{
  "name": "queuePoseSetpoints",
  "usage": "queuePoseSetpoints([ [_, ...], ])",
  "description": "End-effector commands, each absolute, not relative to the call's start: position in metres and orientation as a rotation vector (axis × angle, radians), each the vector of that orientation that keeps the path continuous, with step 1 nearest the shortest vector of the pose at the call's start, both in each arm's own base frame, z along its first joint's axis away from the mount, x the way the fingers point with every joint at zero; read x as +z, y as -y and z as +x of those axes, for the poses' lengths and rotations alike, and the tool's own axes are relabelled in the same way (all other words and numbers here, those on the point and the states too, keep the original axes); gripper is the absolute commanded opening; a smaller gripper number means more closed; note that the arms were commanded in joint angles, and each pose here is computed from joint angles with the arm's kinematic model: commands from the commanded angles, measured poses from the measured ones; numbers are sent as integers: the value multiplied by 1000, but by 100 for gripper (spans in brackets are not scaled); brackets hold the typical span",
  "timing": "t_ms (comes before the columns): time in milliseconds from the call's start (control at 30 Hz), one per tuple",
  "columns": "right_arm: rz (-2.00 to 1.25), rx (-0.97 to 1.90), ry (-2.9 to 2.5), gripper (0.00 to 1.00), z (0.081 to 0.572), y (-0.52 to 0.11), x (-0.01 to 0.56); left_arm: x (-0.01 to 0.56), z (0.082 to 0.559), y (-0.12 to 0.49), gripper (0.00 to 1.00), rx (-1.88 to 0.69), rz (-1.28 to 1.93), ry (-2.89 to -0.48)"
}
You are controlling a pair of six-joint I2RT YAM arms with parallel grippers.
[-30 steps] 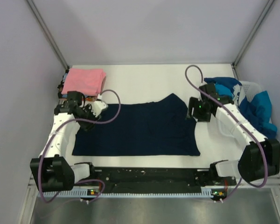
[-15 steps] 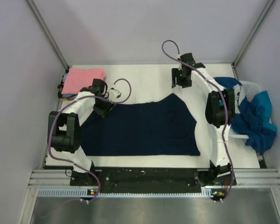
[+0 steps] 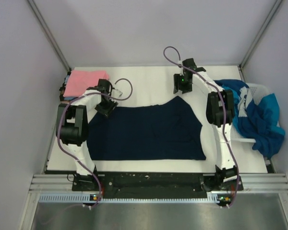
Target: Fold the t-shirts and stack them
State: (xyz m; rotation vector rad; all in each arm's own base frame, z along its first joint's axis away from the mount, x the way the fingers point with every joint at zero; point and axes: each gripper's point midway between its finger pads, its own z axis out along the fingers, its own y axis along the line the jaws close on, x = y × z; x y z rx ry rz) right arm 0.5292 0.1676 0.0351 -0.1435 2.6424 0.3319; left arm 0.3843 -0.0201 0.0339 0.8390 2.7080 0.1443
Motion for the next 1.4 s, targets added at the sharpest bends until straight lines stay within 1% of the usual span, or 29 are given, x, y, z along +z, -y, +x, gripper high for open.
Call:
queuePoseSetpoints([
  [0,-189,334,-2812,52,475,-174,8,32,390,23,50,84,751,-2728],
  [67,-211,335,-2821,38,468,-175,8,29,389,26,50,34,735,-2739],
  [133,-248,370,-2827,31,462,-180,8,27,384,25,47,4,722,-2763],
  [167,-257,387,-2830,25,459,-183,8,27,383,23,45,-6,710,-2773],
  [200,-259,409,-2830,19,457,-185,10,28,382,22,41,-17,701,-2777],
  [233,-259,425,-2828,9,457,-187,12,31,382,20,34,-21,685,-2773],
  [267,-252,434,-2826,1,457,-187,13,36,383,19,23,-28,674,-2763],
  [300,-255,445,-2815,0,457,-189,18,41,384,19,13,-30,663,-2751],
  [333,-253,456,-2806,0,458,-190,23,48,384,18,6,-29,659,-2736],
  [367,-254,469,-2795,0,458,-192,29,55,385,18,3,-28,665,-2720],
  [467,-252,483,-2758,0,453,-192,51,80,385,11,1,22,664,-2655],
  [533,-246,484,-2732,0,446,-189,66,101,385,4,0,58,647,-2594],
  [600,-225,489,-2732,0,428,-184,70,126,381,-5,0,99,627,-2520],
  [667,-200,481,-2724,0,410,-178,74,137,374,-11,0,141,649,-2479],
  [733,-178,466,-2708,0,395,-171,81,143,366,-33,0,207,645,-2466],
  [933,-115,479,-2673,0,346,-156,96,148,330,-65,0,293,799,-2452],
  [1167,-86,492,-2630,0,302,-143,109,132,291,-83,0,384,1042,-2380],
  [1367,-77,526,-2638,0,269,-139,104,119,279,-97,0,394,1085,-2386],
])
